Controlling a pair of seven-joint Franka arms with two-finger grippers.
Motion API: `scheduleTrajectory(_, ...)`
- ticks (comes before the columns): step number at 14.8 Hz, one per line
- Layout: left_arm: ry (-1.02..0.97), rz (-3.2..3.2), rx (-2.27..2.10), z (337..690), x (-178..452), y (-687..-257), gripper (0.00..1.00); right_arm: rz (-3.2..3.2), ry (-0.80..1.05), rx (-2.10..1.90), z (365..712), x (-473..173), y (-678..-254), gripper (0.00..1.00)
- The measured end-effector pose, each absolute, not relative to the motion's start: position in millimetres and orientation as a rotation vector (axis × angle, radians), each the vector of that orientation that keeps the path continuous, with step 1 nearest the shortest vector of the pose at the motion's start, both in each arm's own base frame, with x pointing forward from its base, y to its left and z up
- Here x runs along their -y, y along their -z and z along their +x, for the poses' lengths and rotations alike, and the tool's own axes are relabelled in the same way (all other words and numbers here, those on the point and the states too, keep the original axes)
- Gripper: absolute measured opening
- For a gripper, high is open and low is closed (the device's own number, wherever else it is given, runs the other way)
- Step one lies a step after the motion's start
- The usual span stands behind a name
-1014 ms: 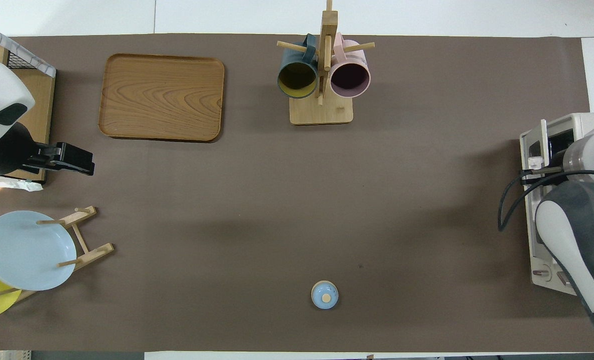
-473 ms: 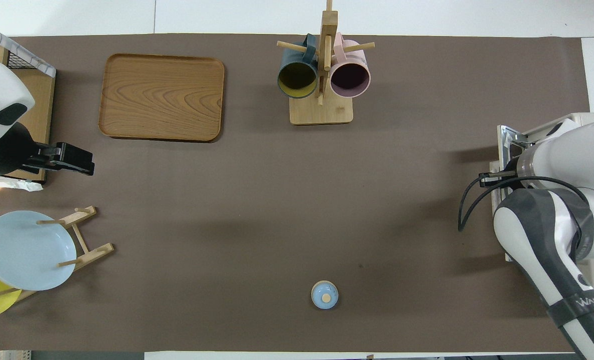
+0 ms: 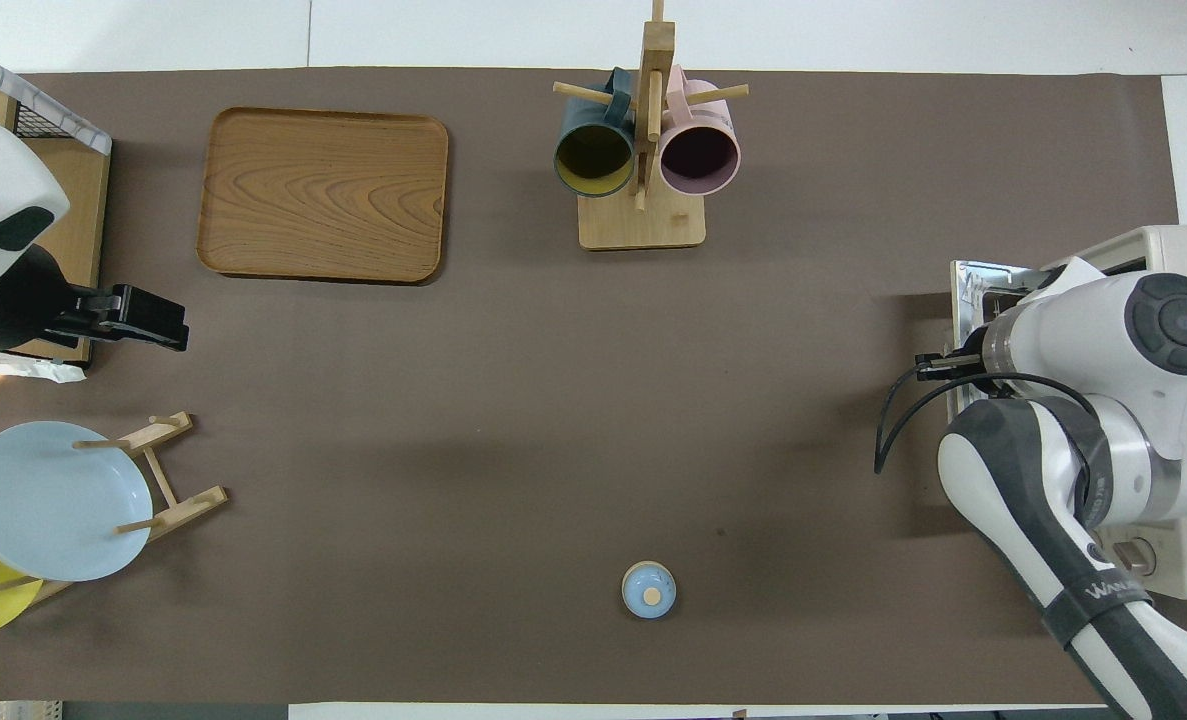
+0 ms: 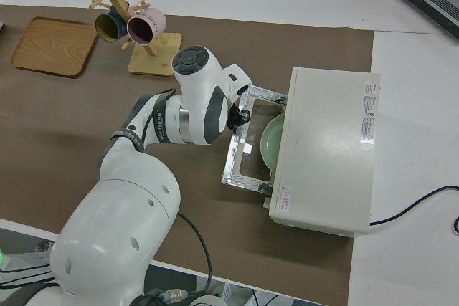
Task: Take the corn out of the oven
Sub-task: 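Reach the right gripper into the toaster oven toward the green plate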
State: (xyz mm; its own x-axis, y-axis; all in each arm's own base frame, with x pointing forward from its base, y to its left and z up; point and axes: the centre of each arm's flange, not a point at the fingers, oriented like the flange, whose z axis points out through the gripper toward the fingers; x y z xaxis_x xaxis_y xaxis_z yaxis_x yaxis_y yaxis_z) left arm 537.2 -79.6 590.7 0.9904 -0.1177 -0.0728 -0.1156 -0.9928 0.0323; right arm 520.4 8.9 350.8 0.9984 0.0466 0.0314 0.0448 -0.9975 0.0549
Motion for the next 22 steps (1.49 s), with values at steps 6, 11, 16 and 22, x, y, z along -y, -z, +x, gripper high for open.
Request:
scheduleTrajectory(6, 0.116, 3.106, 0.182, 537, 80, -591, 1.0, 3.093, -0.088, -0.087, 517, -13, -321, 0.01)
scheduleTrajectory(11, 0.116, 3.106, 0.181, 537, 79, -591, 1.0, 3.1, -0.103, -0.079, 515, -13, -296, 0.01)
scheduleTrajectory(16, 0.116, 3.106, 0.18, 537, 79, -591, 1.0, 3.114, -0.1, 0.011, 515, -15, -296, 0.01)
scheduleTrajectory(22, 0.116, 3.106, 0.18, 537, 79, -591, 1.0, 3.138, 0.03, 0.081, 534, -59, -345, 0.01)
